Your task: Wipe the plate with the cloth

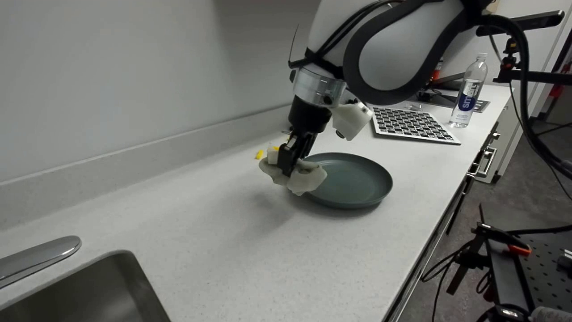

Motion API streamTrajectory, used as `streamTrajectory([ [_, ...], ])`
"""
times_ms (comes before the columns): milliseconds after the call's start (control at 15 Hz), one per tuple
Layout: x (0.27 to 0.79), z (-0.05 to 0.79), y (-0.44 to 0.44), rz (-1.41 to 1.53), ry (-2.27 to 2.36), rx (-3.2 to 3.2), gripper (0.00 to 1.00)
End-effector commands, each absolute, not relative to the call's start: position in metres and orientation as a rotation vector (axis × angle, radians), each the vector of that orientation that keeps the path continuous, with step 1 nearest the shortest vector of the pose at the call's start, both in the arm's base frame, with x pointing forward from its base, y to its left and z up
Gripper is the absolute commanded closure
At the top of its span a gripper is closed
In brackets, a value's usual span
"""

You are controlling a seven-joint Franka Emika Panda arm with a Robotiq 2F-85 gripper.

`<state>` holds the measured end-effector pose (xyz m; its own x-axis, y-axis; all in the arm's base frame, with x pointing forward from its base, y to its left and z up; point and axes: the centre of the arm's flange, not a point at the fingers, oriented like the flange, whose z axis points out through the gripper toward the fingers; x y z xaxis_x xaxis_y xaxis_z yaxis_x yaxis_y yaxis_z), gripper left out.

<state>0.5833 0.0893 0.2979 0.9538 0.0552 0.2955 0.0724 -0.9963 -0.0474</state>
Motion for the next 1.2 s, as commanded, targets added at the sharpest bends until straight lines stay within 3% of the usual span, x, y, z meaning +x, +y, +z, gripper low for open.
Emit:
streamTrajectory([
  [0,0.59,0.328,0.104,-0.538,-0.233,-3.008,0.96],
  [67,0.59,0.334,0.108,-0.56,-0.263,-3.003,0.96],
  [133,0.589,0.338,0.111,-0.572,-0.28,-3.001,0.58],
  [200,0.587,0.342,0.113,-0.575,-0.294,-2.992,0.57],
  [667,0.568,0.362,0.111,-0.589,-0.339,-3.006,0.05],
  [733,0.563,0.364,0.109,-0.583,-0.338,-3.015,0.0],
  [1133,0.512,0.375,0.087,-0.468,-0.306,-3.088,0.0],
])
